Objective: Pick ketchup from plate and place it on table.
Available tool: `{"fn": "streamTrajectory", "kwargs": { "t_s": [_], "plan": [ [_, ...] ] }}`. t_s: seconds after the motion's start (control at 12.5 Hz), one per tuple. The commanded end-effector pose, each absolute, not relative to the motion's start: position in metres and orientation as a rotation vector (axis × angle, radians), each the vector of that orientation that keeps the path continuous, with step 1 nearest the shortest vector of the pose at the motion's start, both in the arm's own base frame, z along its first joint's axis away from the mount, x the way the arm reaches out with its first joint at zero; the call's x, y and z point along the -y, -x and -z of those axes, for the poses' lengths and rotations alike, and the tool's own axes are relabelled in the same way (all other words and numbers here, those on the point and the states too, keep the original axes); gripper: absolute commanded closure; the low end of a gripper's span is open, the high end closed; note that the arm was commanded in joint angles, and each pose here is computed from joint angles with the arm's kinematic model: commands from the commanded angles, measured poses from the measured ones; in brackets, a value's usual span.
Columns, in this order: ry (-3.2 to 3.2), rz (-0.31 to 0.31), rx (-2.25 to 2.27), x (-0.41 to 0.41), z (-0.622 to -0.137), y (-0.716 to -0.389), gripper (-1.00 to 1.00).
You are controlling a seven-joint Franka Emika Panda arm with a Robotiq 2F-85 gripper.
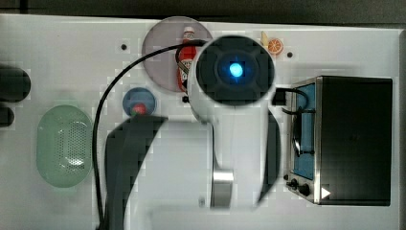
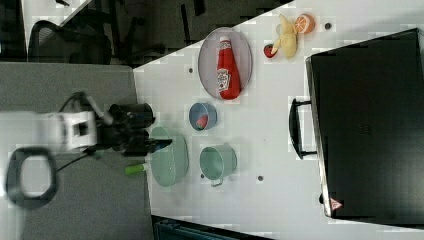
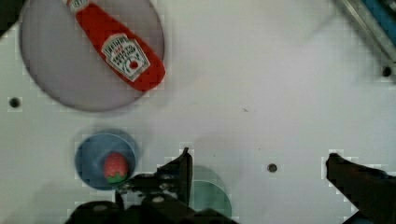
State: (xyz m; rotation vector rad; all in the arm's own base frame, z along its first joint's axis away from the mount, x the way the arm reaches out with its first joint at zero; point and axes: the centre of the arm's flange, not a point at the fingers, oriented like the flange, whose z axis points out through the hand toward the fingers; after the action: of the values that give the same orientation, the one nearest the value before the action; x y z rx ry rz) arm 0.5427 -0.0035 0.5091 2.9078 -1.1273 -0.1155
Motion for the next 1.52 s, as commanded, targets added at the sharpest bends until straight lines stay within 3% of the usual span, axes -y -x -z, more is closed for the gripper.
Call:
{"fn": "streamTrajectory", "kwargs": {
  "t_s": [0.08, 0.88, 1.28, 1.52],
  "plan": [
    [-2.919, 0.189, 1.063, -0.017, -0.463, -0.56, -1.0],
    [-3.144, 0.228, 0.312, -0.035, -0.344, -0.645, -1.0],
    [-3.111, 0.012, 0.046, -0.058, -0.288, -0.689, -1.0],
    [-3.115, -0.032, 0.023, -0.06, -0.249, -0.702, -1.0]
  ]
}}
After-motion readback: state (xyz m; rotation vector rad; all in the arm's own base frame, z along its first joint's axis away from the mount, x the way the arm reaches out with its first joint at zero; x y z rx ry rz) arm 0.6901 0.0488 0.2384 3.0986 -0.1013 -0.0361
